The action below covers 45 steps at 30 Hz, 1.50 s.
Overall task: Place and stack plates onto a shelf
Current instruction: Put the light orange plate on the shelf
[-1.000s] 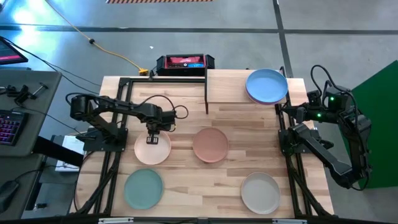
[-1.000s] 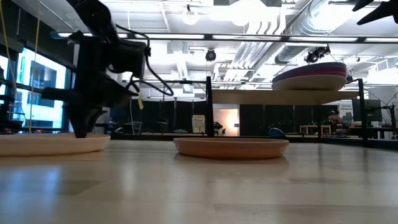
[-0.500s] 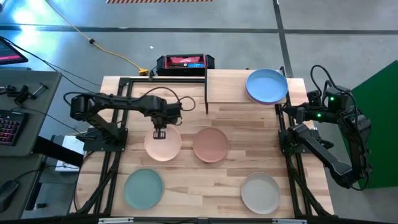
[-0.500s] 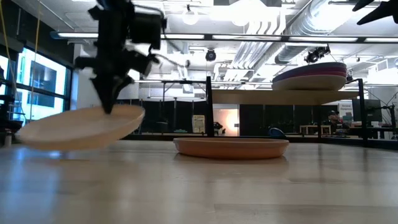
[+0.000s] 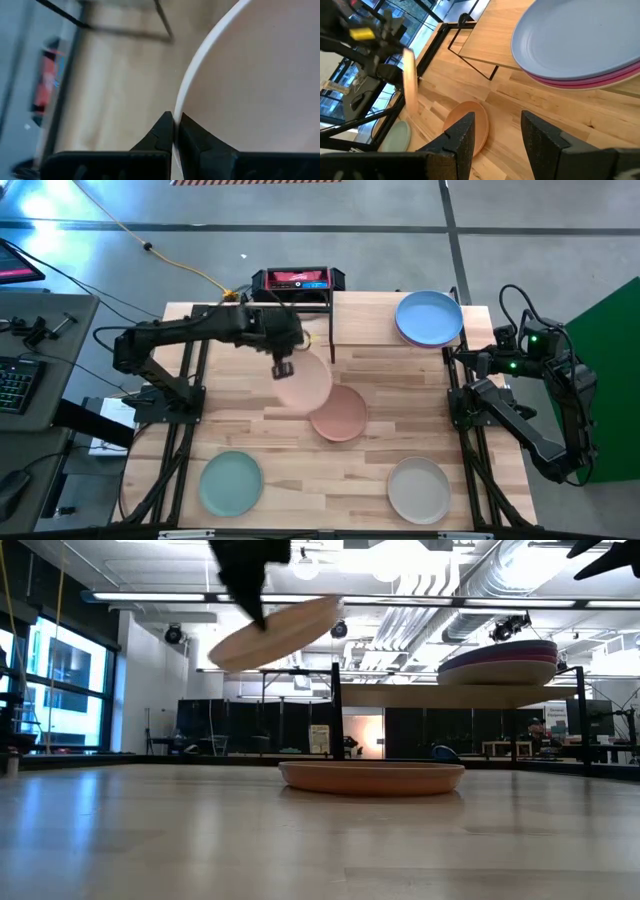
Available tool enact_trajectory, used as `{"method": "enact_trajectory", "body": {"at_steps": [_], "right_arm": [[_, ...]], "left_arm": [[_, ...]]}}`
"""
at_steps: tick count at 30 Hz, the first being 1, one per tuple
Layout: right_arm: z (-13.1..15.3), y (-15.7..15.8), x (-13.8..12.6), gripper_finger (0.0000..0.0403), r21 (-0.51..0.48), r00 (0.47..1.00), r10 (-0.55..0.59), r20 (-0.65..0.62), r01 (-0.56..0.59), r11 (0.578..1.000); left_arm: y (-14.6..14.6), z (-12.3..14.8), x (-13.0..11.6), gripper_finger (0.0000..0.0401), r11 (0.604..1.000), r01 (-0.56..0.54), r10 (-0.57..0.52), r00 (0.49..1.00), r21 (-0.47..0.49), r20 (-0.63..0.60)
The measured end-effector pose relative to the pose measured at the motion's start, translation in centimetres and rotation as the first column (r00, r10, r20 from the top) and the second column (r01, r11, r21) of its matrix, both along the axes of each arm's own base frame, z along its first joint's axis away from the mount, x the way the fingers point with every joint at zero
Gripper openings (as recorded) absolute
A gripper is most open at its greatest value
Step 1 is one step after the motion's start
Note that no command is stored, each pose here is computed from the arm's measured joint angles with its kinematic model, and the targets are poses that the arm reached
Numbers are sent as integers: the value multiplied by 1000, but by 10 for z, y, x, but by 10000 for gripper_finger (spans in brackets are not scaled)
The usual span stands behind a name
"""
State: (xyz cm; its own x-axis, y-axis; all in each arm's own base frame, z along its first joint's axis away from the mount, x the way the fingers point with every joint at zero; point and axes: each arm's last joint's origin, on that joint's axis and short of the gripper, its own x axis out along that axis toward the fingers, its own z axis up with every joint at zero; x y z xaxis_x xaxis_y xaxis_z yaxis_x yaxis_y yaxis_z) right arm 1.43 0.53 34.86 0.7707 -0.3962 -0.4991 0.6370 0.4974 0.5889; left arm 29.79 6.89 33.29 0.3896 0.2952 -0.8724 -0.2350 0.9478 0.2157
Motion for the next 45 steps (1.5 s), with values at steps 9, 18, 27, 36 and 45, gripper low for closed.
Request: {"method": "enact_trajectory", "body": {"at_steps": [9, 18, 27, 36, 45], "right_arm": [[0, 0, 0, 142, 0, 1000, 0, 0, 0, 1000], [0, 0, 0, 142, 0, 1000, 0, 0, 0, 1000], [0, -1, -1, 142, -11, 999, -33, -21, 32, 999], [0, -1, -1, 142, 37, 997, -78, -2, 78, 996], [14, -10, 3, 142, -152, 996, -52, 67, 62, 986]], "left_arm": [[38, 69, 20, 0, 952, -239, 109, 851, 193, 514], [85, 94, 19, 0, 893, -420, 152, 621, 162, 769], [114, 74, 29, 0, 895, -446, 258, 565, 27, 784], [128, 30, 62, 0, 931, -351, 305, 608, -96, 733], [122, 6, 78, 0, 941, -311, 318, 673, -134, 668]]}}
